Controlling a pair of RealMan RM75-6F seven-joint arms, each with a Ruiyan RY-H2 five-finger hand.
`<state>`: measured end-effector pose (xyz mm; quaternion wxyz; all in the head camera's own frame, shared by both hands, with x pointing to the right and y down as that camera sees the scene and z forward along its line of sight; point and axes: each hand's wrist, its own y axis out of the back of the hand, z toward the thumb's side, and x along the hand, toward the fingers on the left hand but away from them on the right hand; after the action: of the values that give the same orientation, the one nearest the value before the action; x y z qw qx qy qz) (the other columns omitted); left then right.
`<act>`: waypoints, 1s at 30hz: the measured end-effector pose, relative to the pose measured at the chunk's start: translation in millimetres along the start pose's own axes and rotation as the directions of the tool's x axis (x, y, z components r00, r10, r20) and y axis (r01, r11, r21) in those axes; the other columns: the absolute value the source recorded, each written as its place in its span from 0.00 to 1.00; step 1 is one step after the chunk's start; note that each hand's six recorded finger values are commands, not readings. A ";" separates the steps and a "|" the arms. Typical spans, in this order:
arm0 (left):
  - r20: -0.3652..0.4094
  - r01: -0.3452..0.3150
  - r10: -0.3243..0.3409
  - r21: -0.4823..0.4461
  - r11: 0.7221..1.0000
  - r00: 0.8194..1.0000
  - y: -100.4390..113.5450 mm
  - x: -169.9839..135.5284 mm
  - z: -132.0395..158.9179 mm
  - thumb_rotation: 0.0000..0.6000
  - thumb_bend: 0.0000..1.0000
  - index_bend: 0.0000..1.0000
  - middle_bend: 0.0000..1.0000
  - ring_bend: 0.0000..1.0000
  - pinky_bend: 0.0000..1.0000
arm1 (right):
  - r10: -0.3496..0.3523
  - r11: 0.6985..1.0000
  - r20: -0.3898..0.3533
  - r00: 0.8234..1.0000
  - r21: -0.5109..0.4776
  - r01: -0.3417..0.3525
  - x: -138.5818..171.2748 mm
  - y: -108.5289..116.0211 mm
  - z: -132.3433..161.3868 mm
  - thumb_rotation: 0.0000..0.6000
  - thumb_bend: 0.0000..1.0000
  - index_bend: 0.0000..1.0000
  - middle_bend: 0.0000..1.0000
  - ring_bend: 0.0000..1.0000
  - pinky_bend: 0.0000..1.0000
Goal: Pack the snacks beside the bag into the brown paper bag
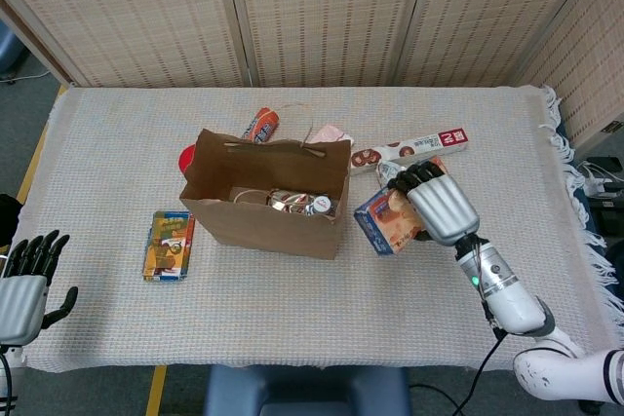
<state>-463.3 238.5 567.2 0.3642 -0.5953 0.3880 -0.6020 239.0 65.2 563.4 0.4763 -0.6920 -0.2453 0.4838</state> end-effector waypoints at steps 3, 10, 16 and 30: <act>0.000 0.000 0.000 0.000 1.000 1.000 0.0 -0.1 -0.1 1.00 0.39 0.05 0.00 0.00 0.00 | -0.130 0.991 0.019 0.991 -0.037 0.131 -2.4 34.1 -1.1 1.00 0.25 0.41 0.54 0.58 0.44; 0.000 0.001 -0.001 -0.003 1.000 1.000 -0.2 -0.1 -0.4 1.00 0.39 0.05 0.00 0.00 0.00 | -0.300 0.954 0.013 0.954 -0.001 0.300 -6.8 81.5 10.3 1.00 0.25 0.42 0.54 0.58 0.43; 0.003 0.001 -0.001 -0.006 1.000 1.000 -0.2 -0.4 -0.8 1.00 0.39 0.05 0.00 0.00 0.00 | -0.401 0.886 -0.061 0.914 0.227 0.403 -15.1 112.5 36.4 1.00 0.25 0.42 0.54 0.57 0.42; 0.012 0.006 -0.006 -0.020 1.000 1.000 0.1 -0.2 -1.5 1.00 0.39 0.05 0.00 0.00 0.00 | -0.474 0.551 -0.258 0.842 0.659 0.512 -48.8 146.6 138.6 1.00 0.25 0.43 0.54 0.57 0.41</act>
<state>-464.8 238.6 567.0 0.3586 -0.6037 0.3903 -0.5955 75.9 22.2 442.5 0.8253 -0.3707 -0.2129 0.3690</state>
